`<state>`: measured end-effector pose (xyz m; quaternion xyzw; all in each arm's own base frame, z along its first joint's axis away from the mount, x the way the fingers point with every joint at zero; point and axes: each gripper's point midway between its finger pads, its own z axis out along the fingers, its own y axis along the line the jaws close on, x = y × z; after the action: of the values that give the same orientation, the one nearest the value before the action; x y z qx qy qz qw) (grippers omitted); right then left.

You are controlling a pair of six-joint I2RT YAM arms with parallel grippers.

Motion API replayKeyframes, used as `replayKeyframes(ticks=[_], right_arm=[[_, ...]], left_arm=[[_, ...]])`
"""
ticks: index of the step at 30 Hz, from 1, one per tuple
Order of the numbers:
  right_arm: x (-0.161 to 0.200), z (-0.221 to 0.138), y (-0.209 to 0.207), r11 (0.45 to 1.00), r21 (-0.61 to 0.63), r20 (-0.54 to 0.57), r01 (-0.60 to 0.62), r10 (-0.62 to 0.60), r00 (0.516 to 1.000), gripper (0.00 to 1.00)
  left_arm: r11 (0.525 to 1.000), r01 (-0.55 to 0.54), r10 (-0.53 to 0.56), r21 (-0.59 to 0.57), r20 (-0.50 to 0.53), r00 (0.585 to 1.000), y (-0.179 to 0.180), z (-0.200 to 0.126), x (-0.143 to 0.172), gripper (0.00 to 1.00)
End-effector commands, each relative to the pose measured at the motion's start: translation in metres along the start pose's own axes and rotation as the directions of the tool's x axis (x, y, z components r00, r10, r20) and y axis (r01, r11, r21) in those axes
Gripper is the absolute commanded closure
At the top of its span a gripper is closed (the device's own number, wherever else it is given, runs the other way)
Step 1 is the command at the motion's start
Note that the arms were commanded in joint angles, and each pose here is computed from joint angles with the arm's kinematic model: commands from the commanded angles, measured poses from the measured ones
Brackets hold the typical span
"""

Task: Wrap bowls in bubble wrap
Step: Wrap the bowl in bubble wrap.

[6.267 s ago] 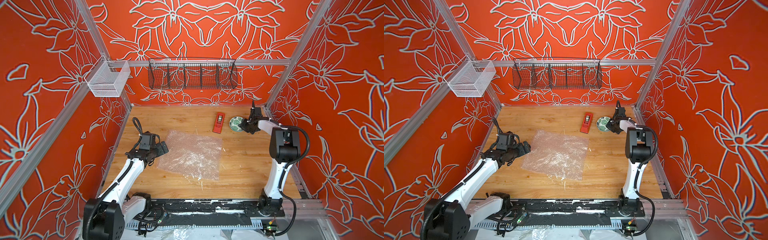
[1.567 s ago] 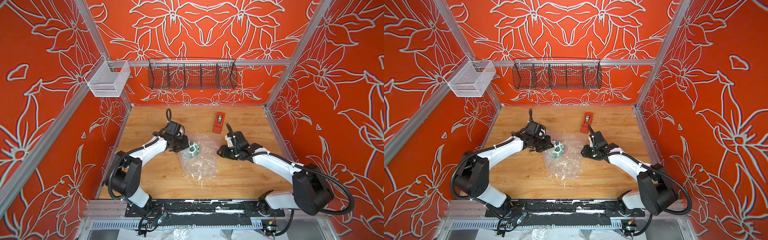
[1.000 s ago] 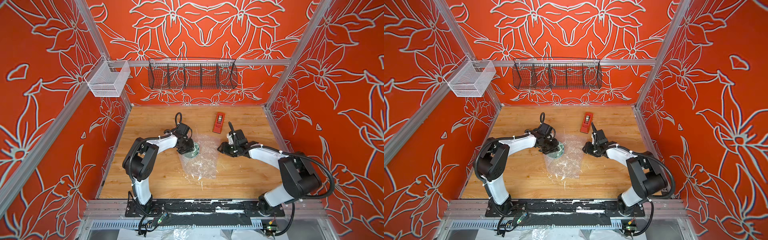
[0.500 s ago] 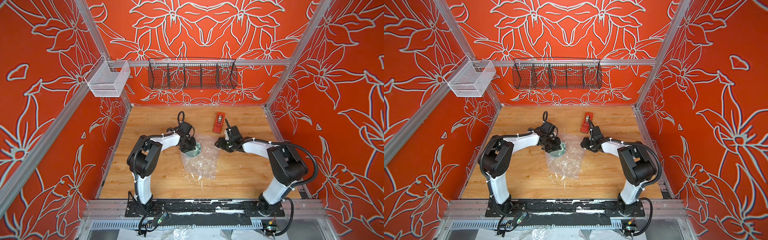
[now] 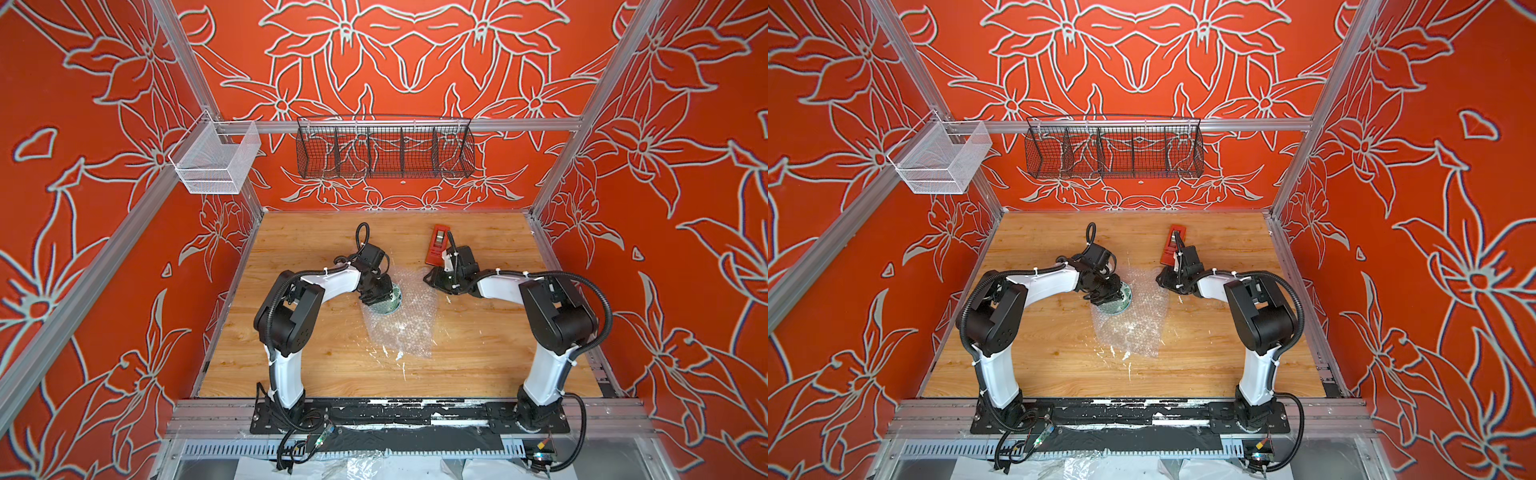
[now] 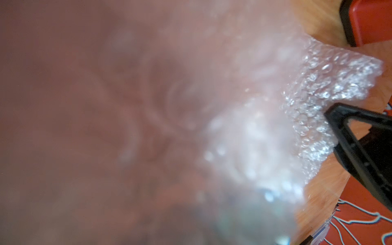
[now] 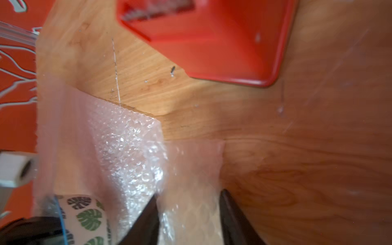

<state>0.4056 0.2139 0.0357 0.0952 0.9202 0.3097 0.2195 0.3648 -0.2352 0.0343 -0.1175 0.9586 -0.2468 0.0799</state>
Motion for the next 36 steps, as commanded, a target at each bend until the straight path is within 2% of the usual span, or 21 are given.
replayKeyframes(ticks=[1, 3, 6, 10, 17, 31, 36], right_arm=[[0.018, 0.004, 0.011, 0.996, -0.09, -0.079, -0.008, 0.001, 0.997, 0.73], [0.018, -0.001, 0.028, 0.986, -0.167, -0.084, 0.011, -0.026, 0.996, 0.79], [0.021, -0.009, 0.053, 0.96, -0.278, -0.108, 0.015, -0.047, 0.993, 0.93], [0.034, -0.018, 0.078, 0.936, -0.35, -0.138, 0.039, -0.093, 0.986, 1.0], [0.05, -0.037, 0.11, 0.912, -0.403, -0.132, 0.072, -0.136, 0.982, 1.0], [0.048, -0.048, 0.131, 0.914, -0.397, -0.094, 0.084, -0.131, 0.987, 1.0], [0.048, -0.051, 0.137, 0.908, -0.411, -0.094, 0.085, -0.135, 0.986, 1.0]], left_arm=[[0.993, 0.023, -0.027, -0.114, -0.04, 0.999, 0.032, 0.012, 0.019, 0.96], [0.993, 0.022, -0.027, -0.114, -0.038, 0.999, 0.032, 0.011, 0.019, 0.93], [0.993, 0.021, -0.026, -0.114, -0.041, 0.999, 0.032, 0.01, 0.021, 0.91], [0.995, 0.007, -0.011, -0.101, -0.037, 0.999, 0.027, 0.005, 0.019, 0.81], [0.999, -0.017, 0.017, 0.03, -0.026, 1.0, -0.002, -0.012, 0.019, 0.63], [0.985, -0.09, 0.08, 0.149, 0.071, 0.994, -0.033, -0.058, 0.017, 0.51], [0.985, -0.104, 0.092, 0.137, 0.096, 0.991, -0.034, -0.065, 0.013, 0.5]])
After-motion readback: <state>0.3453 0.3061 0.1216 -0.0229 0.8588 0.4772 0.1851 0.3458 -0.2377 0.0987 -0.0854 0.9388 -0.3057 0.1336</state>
